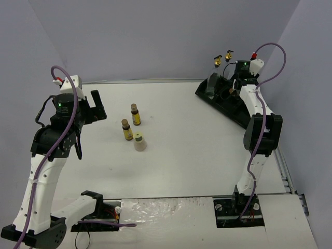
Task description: Organize the condiment bottles
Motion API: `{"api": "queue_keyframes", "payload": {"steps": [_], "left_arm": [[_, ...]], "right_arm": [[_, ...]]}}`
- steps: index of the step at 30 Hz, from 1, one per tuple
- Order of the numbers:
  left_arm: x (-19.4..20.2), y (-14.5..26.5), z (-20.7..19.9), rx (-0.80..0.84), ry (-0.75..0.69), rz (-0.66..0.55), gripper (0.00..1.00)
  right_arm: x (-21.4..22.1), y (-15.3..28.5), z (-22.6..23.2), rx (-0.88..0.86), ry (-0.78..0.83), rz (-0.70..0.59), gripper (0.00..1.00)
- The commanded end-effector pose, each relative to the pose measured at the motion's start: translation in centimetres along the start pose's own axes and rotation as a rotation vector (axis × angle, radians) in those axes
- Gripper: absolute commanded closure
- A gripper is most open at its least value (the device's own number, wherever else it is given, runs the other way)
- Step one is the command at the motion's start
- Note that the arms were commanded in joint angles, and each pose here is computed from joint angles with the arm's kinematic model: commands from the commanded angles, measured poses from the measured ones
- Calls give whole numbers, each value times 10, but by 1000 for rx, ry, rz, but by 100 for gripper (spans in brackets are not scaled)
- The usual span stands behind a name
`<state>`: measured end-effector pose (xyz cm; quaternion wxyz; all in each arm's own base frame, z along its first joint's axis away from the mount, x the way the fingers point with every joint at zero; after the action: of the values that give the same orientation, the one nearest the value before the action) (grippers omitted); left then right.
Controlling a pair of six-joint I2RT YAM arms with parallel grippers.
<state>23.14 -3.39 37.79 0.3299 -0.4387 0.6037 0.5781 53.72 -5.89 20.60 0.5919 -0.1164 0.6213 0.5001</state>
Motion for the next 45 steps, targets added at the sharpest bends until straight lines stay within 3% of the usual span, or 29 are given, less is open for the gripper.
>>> {"api": "queue_keyframes", "payload": {"steps": [1, 12, 25, 26, 27, 29, 32, 45], "left_arm": [[-20, 2, 2, -15, 6, -92, 3], [-17, 0, 4, -27, -2, -84, 3], [-16, 0, 6, -31, -2, -88, 3], [-16, 0, 6, -31, -2, -88, 3], [-16, 0, 6, -31, -2, -87, 3], [-16, 1, 7, -33, -3, -88, 3], [-16, 1, 7, -33, -3, -87, 3], [-15, 2, 8, -36, -3, -87, 3]], "right_arm": [[-27, -5, 4, 16, -36, -105, 100], [2, -39, 6, 19, -29, -74, 100], [6, -54, 2, 38, 4, -83, 100], [6, -54, 1, 38, 5, -82, 92], [7, -54, 2, 34, 5, -80, 91], [7, -55, 2, 31, 10, -77, 73], [8, -55, 2, 34, 13, -76, 57], [20, -60, -1, 31, 28, -47, 46]]}}
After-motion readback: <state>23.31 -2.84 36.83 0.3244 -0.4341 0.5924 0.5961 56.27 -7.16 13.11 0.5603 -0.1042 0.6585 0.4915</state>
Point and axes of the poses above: each gripper's point midway between its finger pads, its own y axis back along the fingers, its own z axis along the line the jaws close on, x = y × z, the point moved 5 cm from there along y, back along the fingers, and after that the axes turned 1 degree about -y, right-handed, at the moved point
